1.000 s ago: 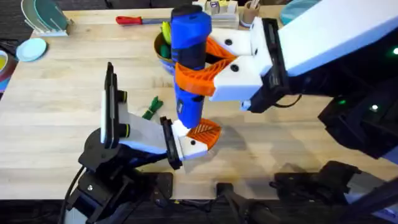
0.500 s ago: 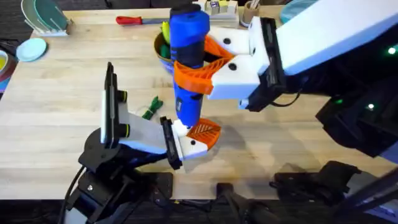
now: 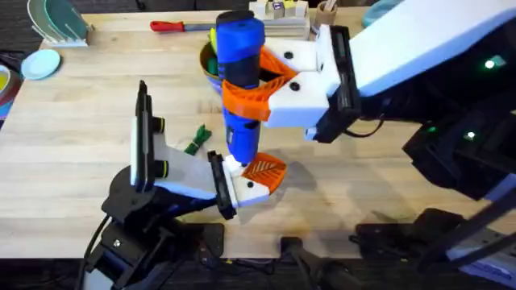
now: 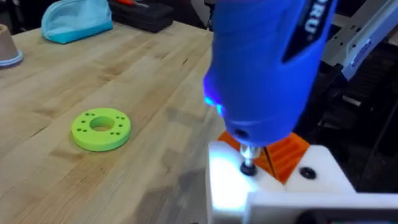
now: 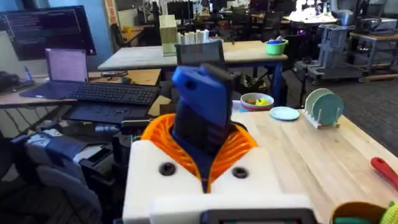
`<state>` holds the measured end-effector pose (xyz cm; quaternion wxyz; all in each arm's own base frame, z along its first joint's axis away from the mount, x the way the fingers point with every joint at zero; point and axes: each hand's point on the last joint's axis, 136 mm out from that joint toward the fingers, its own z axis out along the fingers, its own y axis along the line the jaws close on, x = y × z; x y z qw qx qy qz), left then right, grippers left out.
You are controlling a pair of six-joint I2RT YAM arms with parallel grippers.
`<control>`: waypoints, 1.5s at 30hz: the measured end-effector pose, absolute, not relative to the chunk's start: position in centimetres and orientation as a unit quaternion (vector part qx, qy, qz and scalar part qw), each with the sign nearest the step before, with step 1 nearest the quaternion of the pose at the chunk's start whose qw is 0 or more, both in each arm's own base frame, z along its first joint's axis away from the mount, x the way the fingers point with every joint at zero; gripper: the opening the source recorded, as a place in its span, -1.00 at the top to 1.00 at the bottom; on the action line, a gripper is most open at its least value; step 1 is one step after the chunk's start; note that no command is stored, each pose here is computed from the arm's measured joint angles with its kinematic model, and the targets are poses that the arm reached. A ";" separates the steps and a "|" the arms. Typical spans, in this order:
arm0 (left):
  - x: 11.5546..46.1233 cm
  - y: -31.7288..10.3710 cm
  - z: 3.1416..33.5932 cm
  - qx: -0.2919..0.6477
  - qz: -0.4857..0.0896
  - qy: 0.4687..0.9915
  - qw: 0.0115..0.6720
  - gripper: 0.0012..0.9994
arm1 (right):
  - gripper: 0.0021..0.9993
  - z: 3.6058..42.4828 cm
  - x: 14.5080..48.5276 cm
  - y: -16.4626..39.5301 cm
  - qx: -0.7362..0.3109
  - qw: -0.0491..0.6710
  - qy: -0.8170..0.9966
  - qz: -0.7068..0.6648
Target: Pick up the gripper from the table and insert it into the empty holder that is missing its gripper. Then pick up a screw, insert it into the mounting hole, and use the screwdriver to tighten it. Finally, clean up the table by picking up the vegetable and placing it into the bucket.
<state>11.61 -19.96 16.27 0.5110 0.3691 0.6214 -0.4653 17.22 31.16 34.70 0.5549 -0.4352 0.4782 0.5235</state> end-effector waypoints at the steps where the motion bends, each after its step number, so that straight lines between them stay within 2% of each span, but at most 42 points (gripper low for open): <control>1: 11.6 -20.0 16.3 0.369 -0.465 0.621 0.511 0.99 | 0.97 34.7 17.2 31.2 -0.436 0.555 0.478 0.523; 14: 11.6 -20.0 16.3 0.369 -0.465 0.621 0.512 0.99 | 0.97 34.8 17.2 31.1 -0.436 0.558 0.474 0.524; 21: 11.6 -20.0 16.3 0.369 -0.465 0.621 0.511 0.99 | 0.97 38.9 16.9 28.6 -0.421 0.625 0.416 0.509; 25: 11.6 -20.0 16.3 0.369 -0.465 0.621 0.511 0.99 | 0.97 39.0 18.3 27.2 -0.411 0.641 0.433 0.483; 30: 11.6 -20.0 16.3 0.369 -0.465 0.621 0.511 0.99 | 0.97 33.0 24.8 24.9 -0.386 0.633 0.558 0.372; 36: 11.6 -20.0 16.3 0.369 -0.465 0.621 0.511 0.99 | 0.97 25.3 35.0 15.1 -0.341 0.636 0.690 0.049; 41: 11.6 -20.0 16.3 0.369 -0.465 0.621 0.511 0.99 | 0.97 18.8 39.5 6.1 -0.371 0.527 0.737 -0.203; 45: 11.6 -20.0 16.3 0.369 -0.465 0.621 0.511 0.99 | 0.97 13.9 40.3 2.6 -0.427 0.422 0.745 -0.291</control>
